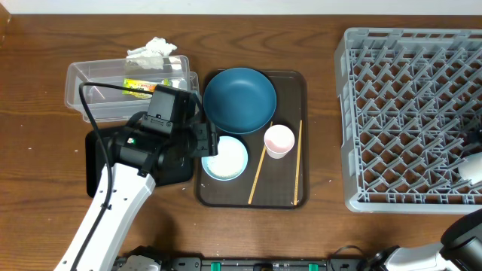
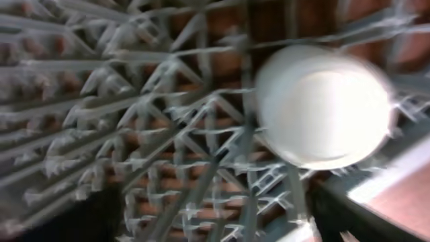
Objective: Sort waste into correct bins and load items into the dishwasher rack
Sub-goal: 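Carry the white cup with the right gripper into the dishwasher rack, then grasp the pink cup with the left gripper and lift it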
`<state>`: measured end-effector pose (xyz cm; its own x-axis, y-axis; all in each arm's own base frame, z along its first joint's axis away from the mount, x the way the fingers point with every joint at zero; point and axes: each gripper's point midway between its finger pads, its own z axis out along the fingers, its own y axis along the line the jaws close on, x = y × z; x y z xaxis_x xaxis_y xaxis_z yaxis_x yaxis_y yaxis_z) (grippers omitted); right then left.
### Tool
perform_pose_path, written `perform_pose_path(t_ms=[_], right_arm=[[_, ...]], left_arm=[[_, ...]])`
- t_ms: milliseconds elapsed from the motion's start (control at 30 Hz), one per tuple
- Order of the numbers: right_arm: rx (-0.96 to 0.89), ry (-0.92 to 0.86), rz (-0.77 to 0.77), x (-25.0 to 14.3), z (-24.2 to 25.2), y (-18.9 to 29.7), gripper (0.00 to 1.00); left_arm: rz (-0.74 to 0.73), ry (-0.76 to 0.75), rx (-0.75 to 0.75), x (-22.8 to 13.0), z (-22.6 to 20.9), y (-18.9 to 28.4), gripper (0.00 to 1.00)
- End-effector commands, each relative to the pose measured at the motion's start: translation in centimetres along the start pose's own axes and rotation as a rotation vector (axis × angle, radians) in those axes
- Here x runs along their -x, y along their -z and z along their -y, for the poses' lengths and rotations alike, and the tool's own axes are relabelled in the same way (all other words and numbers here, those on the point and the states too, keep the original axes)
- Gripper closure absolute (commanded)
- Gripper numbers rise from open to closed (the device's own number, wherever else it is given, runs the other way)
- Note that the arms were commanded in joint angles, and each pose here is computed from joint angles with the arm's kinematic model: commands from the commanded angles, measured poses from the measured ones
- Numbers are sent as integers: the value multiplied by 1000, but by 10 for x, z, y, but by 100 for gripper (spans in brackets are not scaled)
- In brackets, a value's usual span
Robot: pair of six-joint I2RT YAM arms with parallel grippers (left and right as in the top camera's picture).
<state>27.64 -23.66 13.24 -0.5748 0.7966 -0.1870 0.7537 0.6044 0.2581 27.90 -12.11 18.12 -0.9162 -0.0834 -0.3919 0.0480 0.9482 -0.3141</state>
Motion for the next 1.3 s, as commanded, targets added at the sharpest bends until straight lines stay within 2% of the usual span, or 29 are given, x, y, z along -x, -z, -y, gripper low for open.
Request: perform_pose_path(t_ms=[0,167,333,533,800,933,1033,1067,1133,1167,1200,1267], right_arm=[[170,26,-14,-3,-31,9,25],[221,87,-22,-17,-53,24,22],[300,247,5,-36,-97,46,22],[324,489,-29,-82,-148,58,23],[264,715,-102,-133,-187,49,23],[250,793,-114,-150,-199,47,25],[237,823,-115,-156,-203,46,25],[235,829,-115,-157,-203,45,24],[219,831,-109,-156,-202,45,23],[210,831,-106,-155,-200,44,23],[201,832,-103,-154,-199,44,23],[185,832,-97,-152,-197,43,22]], left_arm=[[26,-11,9,5,-2,2,29],[47,-28,-57,13,13,-1,29],[24,-79,-82,12,32,-20,29],[-20,-156,-114,9,61,-62,29],[-78,-219,-131,-3,85,-120,29],[-145,-200,-115,-21,87,-146,30],[-190,-213,-122,-34,91,-160,43],[-198,-216,-120,-36,92,-163,52],[-206,-221,-118,-39,92,-165,77],[-205,-221,-119,-39,93,-165,86],[-201,-221,-121,-38,93,-164,92],[-190,-213,-124,-34,93,-160,94]])
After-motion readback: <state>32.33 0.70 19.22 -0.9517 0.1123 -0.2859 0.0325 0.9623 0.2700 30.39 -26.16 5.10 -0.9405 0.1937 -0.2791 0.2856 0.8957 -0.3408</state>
